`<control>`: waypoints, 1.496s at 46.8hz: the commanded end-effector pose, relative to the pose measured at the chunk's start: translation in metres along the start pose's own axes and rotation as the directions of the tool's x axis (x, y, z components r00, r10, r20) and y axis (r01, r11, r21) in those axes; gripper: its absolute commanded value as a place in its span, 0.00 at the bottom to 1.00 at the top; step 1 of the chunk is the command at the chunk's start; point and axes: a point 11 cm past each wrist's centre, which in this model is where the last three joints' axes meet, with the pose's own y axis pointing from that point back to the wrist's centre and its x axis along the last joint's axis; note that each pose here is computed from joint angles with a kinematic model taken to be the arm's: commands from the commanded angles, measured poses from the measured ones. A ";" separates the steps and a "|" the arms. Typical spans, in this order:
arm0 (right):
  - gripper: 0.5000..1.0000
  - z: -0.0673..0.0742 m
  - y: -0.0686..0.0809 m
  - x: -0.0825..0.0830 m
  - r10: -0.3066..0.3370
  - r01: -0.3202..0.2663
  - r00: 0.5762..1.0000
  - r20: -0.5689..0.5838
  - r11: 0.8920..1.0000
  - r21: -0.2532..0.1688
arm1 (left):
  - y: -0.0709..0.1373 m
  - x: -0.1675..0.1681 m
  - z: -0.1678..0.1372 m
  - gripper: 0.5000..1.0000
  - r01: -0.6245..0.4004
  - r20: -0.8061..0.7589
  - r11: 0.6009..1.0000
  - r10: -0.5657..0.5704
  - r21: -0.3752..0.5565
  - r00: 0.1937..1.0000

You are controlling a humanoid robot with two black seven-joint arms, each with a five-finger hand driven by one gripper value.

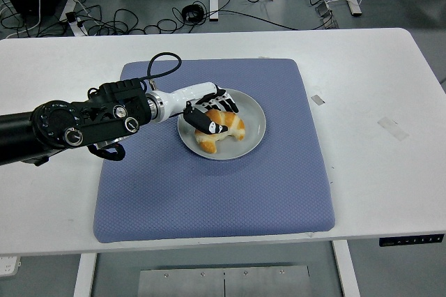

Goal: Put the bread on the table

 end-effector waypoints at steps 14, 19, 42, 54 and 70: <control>1.00 0.000 0.000 0.000 0.000 0.000 1.000 0.000 1.000 0.000 | 0.001 0.003 0.001 0.19 -0.004 -0.005 1.000 0.004 -0.002 1.000; 1.00 0.000 0.000 0.000 0.000 0.000 1.000 0.000 1.000 0.000 | 0.002 0.007 0.002 0.19 -0.012 -0.004 1.000 0.012 -0.004 1.000; 1.00 0.000 0.000 0.000 0.000 0.000 1.000 0.000 1.000 0.000 | 0.012 0.039 0.010 0.19 -0.079 -0.026 0.997 0.078 -0.025 0.997; 1.00 0.000 0.000 0.000 0.001 -0.001 1.000 0.000 1.000 0.000 | 0.026 0.070 0.007 0.19 -0.153 -0.045 0.988 0.152 -0.023 0.987; 1.00 0.000 0.000 0.000 0.000 0.000 1.000 0.000 1.000 0.000 | 0.057 0.109 -0.019 0.20 -0.251 -0.069 0.968 0.252 0.023 0.965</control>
